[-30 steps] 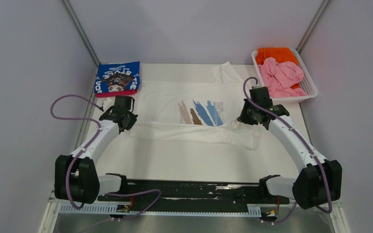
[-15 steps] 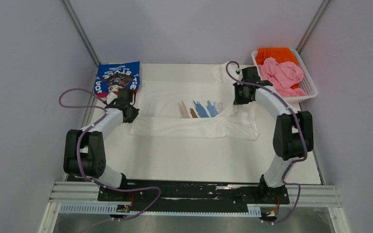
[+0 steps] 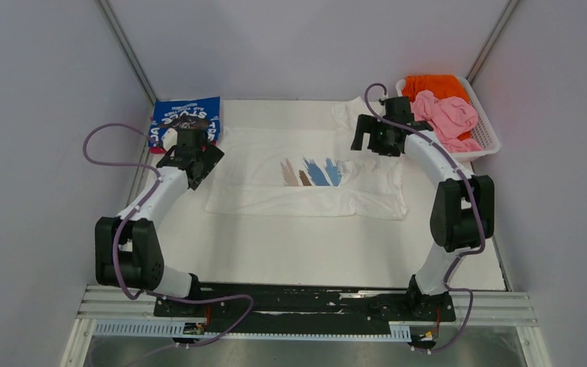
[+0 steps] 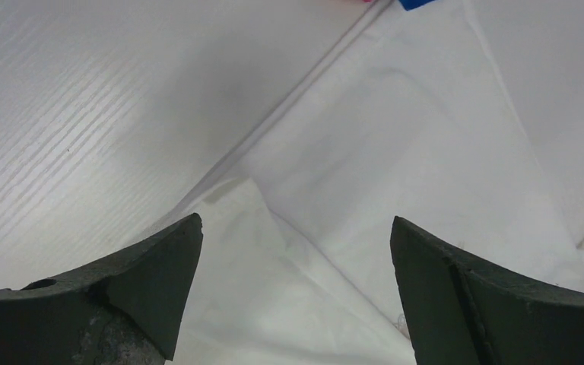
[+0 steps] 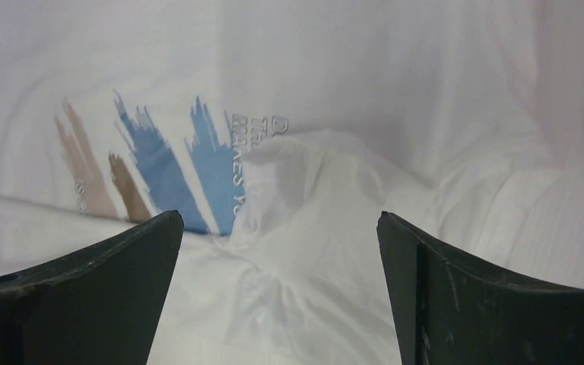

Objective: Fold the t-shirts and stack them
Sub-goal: Fold the flattened tshirt in 1/3 of the way

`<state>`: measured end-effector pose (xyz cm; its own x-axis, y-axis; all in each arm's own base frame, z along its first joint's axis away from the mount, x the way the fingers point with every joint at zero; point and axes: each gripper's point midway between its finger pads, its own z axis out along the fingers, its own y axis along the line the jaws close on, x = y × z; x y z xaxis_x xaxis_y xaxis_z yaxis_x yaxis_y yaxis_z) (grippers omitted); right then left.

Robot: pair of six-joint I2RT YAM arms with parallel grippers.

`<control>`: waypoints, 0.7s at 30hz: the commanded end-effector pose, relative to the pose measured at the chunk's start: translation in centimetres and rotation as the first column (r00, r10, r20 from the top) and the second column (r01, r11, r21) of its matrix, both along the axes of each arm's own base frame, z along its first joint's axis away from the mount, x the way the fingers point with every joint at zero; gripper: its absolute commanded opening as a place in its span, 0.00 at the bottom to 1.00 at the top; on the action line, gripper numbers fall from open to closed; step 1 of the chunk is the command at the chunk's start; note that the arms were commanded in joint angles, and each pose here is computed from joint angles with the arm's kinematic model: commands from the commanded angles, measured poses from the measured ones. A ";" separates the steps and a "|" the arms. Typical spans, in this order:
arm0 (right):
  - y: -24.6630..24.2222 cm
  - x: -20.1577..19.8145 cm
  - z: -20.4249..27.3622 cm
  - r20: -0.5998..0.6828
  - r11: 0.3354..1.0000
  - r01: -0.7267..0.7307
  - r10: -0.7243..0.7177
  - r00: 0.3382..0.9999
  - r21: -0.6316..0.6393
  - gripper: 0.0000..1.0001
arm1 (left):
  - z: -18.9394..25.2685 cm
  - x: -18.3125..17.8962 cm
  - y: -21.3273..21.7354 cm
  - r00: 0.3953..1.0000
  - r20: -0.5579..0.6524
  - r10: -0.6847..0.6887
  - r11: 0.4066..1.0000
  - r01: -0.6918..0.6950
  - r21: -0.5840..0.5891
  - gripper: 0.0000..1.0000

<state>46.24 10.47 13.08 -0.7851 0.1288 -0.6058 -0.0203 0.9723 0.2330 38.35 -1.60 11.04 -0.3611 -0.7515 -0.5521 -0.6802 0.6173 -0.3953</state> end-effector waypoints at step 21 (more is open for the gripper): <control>8.0 4.3 -4.6 -0.059 0.984 0.010 0.000 0.998 0.180 1.00 | -1.0 -3.2 -3.7 0.964 -0.023 -0.263 0.962 0.261 -0.078 1.00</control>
